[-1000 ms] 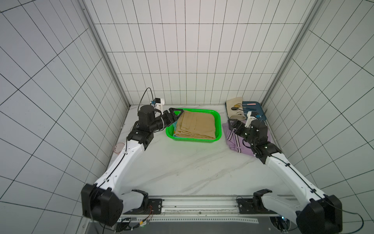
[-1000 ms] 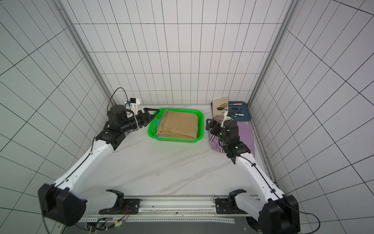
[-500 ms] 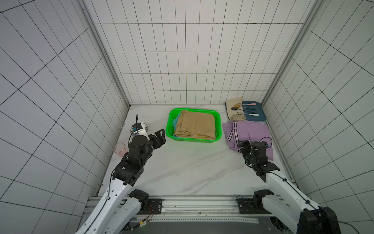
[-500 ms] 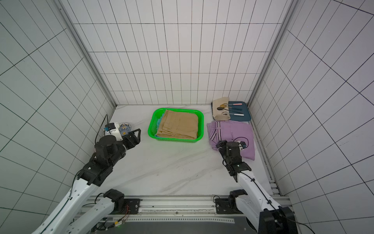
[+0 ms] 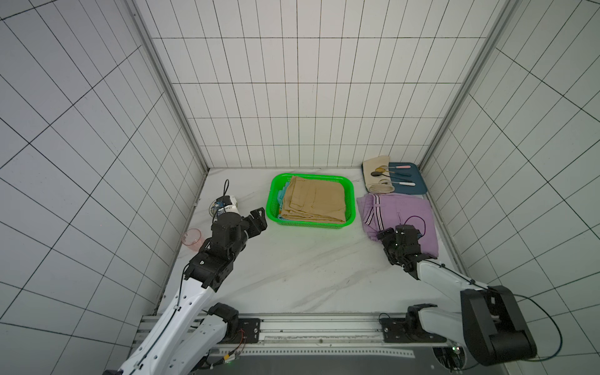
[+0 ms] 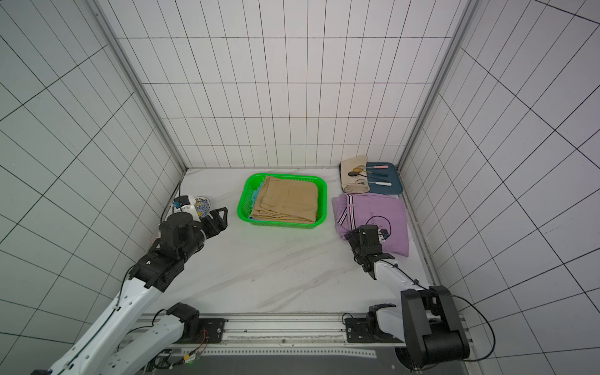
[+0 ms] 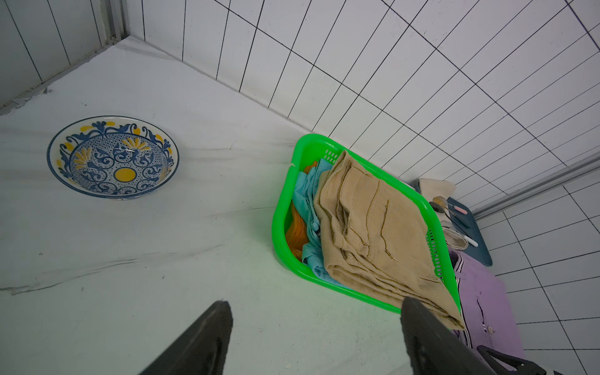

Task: Put the folded long pants in the basket
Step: Move the long pant to the center of the board.

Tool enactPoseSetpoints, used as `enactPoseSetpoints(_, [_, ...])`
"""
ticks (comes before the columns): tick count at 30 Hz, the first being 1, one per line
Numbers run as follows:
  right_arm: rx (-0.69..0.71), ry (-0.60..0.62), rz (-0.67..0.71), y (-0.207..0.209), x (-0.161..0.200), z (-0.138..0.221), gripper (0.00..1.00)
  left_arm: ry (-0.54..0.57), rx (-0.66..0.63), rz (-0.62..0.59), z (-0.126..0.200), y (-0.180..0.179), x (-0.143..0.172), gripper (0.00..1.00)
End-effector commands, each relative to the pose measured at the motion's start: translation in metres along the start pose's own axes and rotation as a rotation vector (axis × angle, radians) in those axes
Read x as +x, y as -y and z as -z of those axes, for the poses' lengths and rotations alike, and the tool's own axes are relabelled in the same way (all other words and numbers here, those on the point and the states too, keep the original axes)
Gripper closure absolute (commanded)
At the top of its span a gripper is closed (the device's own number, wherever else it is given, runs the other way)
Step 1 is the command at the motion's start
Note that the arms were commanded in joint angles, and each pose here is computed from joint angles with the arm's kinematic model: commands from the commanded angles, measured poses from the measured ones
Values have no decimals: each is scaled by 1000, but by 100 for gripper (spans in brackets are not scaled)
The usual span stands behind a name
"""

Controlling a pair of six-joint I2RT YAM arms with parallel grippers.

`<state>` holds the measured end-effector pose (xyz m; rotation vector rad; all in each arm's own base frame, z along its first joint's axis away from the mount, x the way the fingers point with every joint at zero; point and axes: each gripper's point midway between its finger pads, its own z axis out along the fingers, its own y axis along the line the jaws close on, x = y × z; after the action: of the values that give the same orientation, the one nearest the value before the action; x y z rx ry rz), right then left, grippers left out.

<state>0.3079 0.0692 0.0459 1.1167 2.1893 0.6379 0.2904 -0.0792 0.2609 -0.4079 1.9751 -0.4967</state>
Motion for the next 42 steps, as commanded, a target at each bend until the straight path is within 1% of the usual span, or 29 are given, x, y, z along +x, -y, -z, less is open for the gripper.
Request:
enactPoseSetpoints(1, [52, -6, 24, 3, -7, -12, 16, 29, 18, -12, 5, 7, -11, 15])
enactPoseSetpoints(3, [74, -24, 44, 4, -8, -21, 22, 24, 21, -11, 5, 8, -10, 15])
enactPoseSetpoints(6, [91, -82, 62, 4, -3, -38, 36, 21, 21, -10, 4, 8, -10, 15])
enactPoseSetpoints(7, [90, -104, 62, 4, 0, -44, 47, 20, 21, -12, 3, 8, -10, 15])
enactPoseSetpoints(8, [90, -131, 63, 4, 4, -50, 61, 19, 19, -13, 3, 8, -10, 15])
enactPoseSetpoints(9, [96, -157, 66, 6, 8, -55, 79, 20, 18, -12, 3, 8, -10, 15])
enactPoseSetpoints(10, [112, -188, 70, 8, 12, -59, 100, 20, 18, -13, 3, 8, -10, 15])
enactPoseSetpoints(13, [173, -241, 60, 22, 22, -63, 100, 23, 19, -12, 4, 8, -11, 15])
enactPoseSetpoints(16, [152, -251, 33, 23, 27, -53, 100, 19, 28, -11, 4, 10, -10, 15])
enactPoseSetpoints(19, [148, -252, 31, 22, 28, -31, 100, 4, 43, -8, 5, 12, -8, 15])
enactPoseSetpoints(22, [148, -254, 82, 20, 30, -2, 100, -24, 87, 2, 5, 20, -3, 15])
enactPoseSetpoints(24, [163, -279, 112, 26, 37, 15, 100, -57, 134, 17, 6, 29, 2, 15])
enactPoseSetpoints(26, [200, -304, 113, 41, 46, 32, 100, -98, 175, 31, 8, 37, 10, 15])
enactPoseSetpoints(30, [202, -338, 98, 65, 70, 62, 100, -232, 248, 89, 11, 46, 42, 15])
enactPoseSetpoints(32, [265, -307, 98, 82, 75, 81, 100, -302, 270, 118, 12, 49, 63, 15])
enactPoseSetpoints(34, [303, -269, 105, 96, 78, 95, 100, -363, 291, 118, 14, 55, 83, 15])
enactPoseSetpoints(38, [255, -333, 84, 104, 101, 107, 100, -471, 324, 106, 17, 70, 125, 15])
enactPoseSetpoints(42, [236, -380, 117, 103, 114, 117, 100, -533, 366, 103, 22, 88, 162, 15])
